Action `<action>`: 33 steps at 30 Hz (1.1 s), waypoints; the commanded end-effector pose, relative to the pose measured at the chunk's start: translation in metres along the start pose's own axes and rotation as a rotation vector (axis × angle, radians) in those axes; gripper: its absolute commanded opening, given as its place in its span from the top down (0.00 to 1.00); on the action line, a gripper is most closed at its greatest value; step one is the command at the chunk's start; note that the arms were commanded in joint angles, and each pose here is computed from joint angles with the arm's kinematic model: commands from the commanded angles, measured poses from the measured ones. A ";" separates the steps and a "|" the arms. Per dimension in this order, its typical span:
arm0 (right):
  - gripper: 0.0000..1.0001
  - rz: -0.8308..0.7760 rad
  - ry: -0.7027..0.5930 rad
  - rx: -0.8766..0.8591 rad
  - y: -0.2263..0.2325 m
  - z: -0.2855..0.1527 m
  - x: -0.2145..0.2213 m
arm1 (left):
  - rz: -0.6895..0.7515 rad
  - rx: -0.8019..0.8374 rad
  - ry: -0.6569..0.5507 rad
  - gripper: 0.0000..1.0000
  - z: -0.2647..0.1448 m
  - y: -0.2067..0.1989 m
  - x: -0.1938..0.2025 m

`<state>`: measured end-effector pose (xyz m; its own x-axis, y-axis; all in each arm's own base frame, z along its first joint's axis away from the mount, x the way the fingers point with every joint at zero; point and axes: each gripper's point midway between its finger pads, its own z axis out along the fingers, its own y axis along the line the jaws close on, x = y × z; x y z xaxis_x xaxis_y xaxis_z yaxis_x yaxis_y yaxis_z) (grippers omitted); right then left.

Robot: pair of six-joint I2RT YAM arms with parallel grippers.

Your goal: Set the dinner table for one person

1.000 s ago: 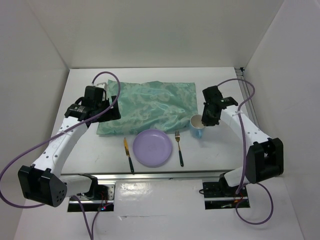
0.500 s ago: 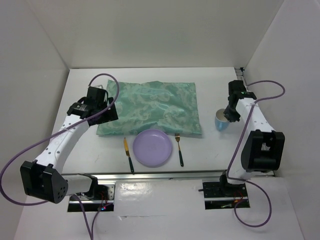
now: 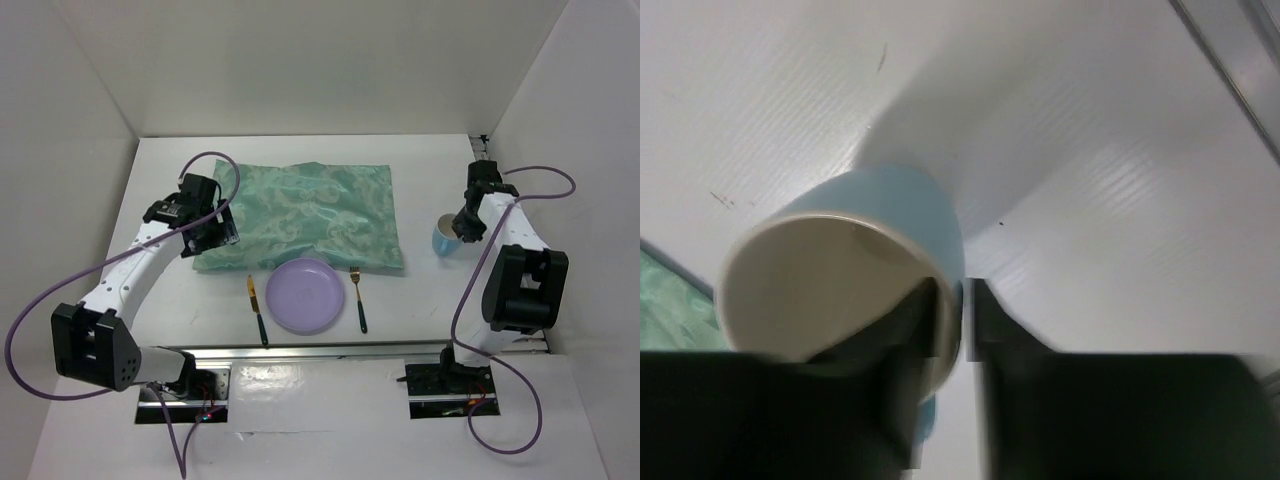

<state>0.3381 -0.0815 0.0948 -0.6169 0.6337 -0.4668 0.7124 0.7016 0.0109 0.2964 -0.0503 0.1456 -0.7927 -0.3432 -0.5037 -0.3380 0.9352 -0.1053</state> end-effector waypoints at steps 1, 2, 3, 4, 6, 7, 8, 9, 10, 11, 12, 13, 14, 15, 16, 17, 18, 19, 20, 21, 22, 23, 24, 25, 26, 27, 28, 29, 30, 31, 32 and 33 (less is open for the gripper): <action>0.50 0.026 -0.017 -0.024 0.005 0.005 -0.003 | -0.034 0.004 -0.011 0.04 -0.003 0.001 -0.001; 0.31 0.026 -0.017 -0.025 0.005 0.005 -0.003 | -0.036 0.009 -0.020 0.04 -0.004 0.001 -0.001; 0.12 0.029 -0.026 -0.031 0.005 0.002 -0.005 | -0.039 0.006 -0.038 0.04 -0.004 0.003 -0.002; 0.07 0.032 -0.034 -0.036 0.005 -0.001 -0.007 | -0.044 0.020 -0.061 0.03 -0.011 0.003 -0.005; 0.00 0.034 -0.048 -0.031 0.004 -0.006 -0.011 | -0.048 0.019 -0.081 0.03 -0.012 0.004 -0.007; 0.00 0.041 -0.069 -0.044 0.007 -0.015 -0.021 | -0.050 0.025 -0.091 0.02 -0.015 0.004 -0.009; 0.00 0.045 -0.081 -0.052 0.009 -0.018 -0.026 | -0.051 0.014 -0.098 0.04 -0.015 0.006 -0.010; 0.00 0.036 -0.099 -0.063 0.010 -0.027 -0.032 | -0.071 -0.031 -0.105 0.06 -0.017 0.014 -0.011; 0.00 0.036 -0.130 -0.098 0.015 -0.044 -0.045 | -0.088 -0.052 -0.119 0.08 -0.017 0.017 -0.013; 0.00 0.036 -0.160 -0.116 0.018 -0.054 -0.055 | -0.113 -0.075 -0.137 0.10 -0.020 0.024 -0.016; 0.00 0.015 -0.182 -0.141 0.026 -0.066 -0.059 | -0.135 -0.090 -0.145 0.12 -0.020 0.028 -0.019; 0.00 -0.022 -0.229 -0.197 0.043 -0.092 -0.066 | -0.167 -0.093 -0.136 0.16 -0.019 0.034 -0.017; 0.00 -0.041 -0.245 -0.227 0.055 -0.102 -0.066 | -0.187 -0.088 -0.116 0.17 -0.015 0.036 -0.013; 0.00 -0.080 -0.263 -0.259 0.065 -0.116 -0.064 | -0.200 -0.072 -0.102 0.18 -0.015 0.036 -0.012; 0.00 -0.123 -0.273 -0.291 0.079 -0.125 -0.059 | -0.213 -0.050 -0.030 0.18 -0.004 0.032 0.001; 0.00 -0.190 -0.292 -0.323 0.102 -0.142 -0.043 | -0.255 -0.053 -0.002 0.19 0.001 0.037 0.004; 0.00 -0.233 -0.281 -0.334 0.110 -0.147 -0.029 | -0.276 -0.053 0.029 0.19 0.006 0.039 0.009; 0.00 -0.274 -0.277 -0.347 0.119 -0.153 -0.016 | -0.297 -0.048 0.079 0.17 0.013 0.040 0.021; 0.00 -0.340 -0.258 -0.367 0.133 -0.161 0.012 | -0.321 -0.063 0.101 0.16 0.021 0.046 0.024; 0.00 -0.371 -0.237 -0.375 0.141 -0.159 0.028 | -0.339 -0.057 0.099 0.14 0.024 0.049 0.024; 0.08 -0.376 -0.190 -0.391 0.145 -0.159 0.046 | -0.371 -0.064 0.134 0.14 0.033 0.056 0.032; 0.15 -0.423 -0.113 -0.427 0.150 -0.153 0.078 | -0.390 -0.057 0.144 0.13 0.038 0.058 0.033; 0.20 -0.414 -0.072 -0.435 0.145 -0.149 0.089 | -0.409 -0.052 0.167 0.10 0.044 0.060 0.036; 0.27 -0.375 -0.032 -0.457 0.145 -0.147 0.101 | -0.416 -0.011 0.177 0.10 0.049 0.055 0.035; 0.35 -0.363 0.018 -0.493 0.138 -0.142 0.120 | -0.445 -0.017 0.191 0.08 0.054 0.062 0.037; 0.44 -0.334 0.042 -0.508 0.133 -0.140 0.129 | -0.459 -0.006 0.195 0.07 0.057 0.062 0.036; 0.44 -0.310 0.062 -0.530 0.130 -0.139 0.137 | -0.472 -0.003 0.217 0.06 0.063 0.063 0.040; 0.44 -0.244 0.090 -0.545 0.122 -0.135 0.147 | -0.494 0.012 0.215 0.05 0.069 0.065 0.039; 0.32 -0.200 0.101 -0.549 0.118 -0.133 0.148 | -0.506 0.026 0.214 0.05 0.072 0.065 0.037; 0.21 -0.169 0.112 -0.564 0.116 -0.133 0.153 | -0.519 0.036 0.223 0.05 0.076 0.066 0.039; 0.14 -0.109 0.129 -0.580 0.116 -0.133 0.155 | -0.531 0.052 0.246 0.05 0.081 0.065 0.043; 0.10 -0.075 0.125 -0.614 0.114 -0.130 0.160 | -0.537 0.079 0.215 0.05 0.087 0.063 0.034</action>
<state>0.2628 0.1234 0.1063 -0.8260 0.4227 -0.3730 0.3350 0.9002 0.2784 0.2680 0.0114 0.0469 -0.6298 -0.7551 -0.1822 -0.7136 0.6551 -0.2480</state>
